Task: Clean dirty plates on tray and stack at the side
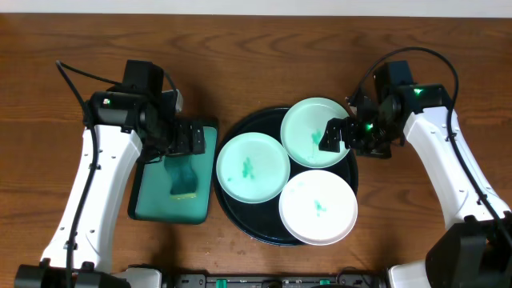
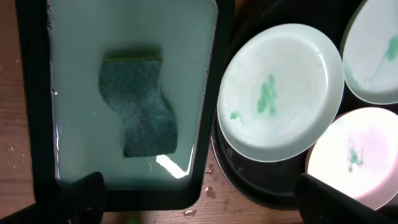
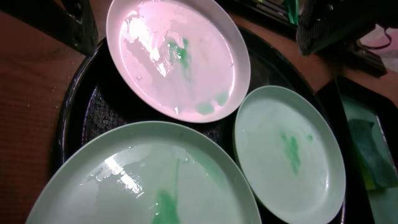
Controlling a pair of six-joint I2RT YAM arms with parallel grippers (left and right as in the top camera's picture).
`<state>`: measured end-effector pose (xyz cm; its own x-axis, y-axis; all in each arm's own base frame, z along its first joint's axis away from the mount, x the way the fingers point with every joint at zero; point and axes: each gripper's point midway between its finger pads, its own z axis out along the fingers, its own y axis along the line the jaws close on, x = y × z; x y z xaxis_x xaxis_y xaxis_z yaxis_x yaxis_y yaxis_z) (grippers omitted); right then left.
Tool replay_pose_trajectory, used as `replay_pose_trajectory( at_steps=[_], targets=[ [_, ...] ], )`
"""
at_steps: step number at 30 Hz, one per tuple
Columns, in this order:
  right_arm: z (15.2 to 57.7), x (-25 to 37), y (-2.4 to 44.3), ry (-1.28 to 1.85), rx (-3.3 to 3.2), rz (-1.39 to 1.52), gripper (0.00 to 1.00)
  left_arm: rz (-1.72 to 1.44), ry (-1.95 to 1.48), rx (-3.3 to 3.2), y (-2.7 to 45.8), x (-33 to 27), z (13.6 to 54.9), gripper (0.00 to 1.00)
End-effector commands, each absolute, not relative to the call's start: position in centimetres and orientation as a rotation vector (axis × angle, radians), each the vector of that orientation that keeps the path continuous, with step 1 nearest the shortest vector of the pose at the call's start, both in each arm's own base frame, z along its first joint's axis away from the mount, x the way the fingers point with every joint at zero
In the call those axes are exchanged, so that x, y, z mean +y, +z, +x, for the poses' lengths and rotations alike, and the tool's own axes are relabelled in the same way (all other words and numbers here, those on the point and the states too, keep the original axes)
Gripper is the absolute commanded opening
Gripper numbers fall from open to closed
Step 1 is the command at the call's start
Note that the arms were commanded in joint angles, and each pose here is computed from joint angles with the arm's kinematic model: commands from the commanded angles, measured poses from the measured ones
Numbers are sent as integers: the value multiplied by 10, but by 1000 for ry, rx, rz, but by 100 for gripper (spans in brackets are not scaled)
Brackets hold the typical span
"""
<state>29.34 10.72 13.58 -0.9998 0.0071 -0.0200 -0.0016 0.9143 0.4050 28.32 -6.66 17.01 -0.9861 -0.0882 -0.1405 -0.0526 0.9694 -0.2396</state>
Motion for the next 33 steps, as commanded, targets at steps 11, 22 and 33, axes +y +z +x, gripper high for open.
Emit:
replay_pose_trajectory(
  at_steps=[11,22,33],
  targets=[
    [284,111,136,643,3084,-47,99,-97,-187,2967,148,-47,291,46],
    [273,127,136,645,3104,-154,99,-143,-174,2987,78,-45,283,43],
    [270,134,136,645,3108,-193,99,-270,-77,3049,25,-24,266,41]
  ],
)
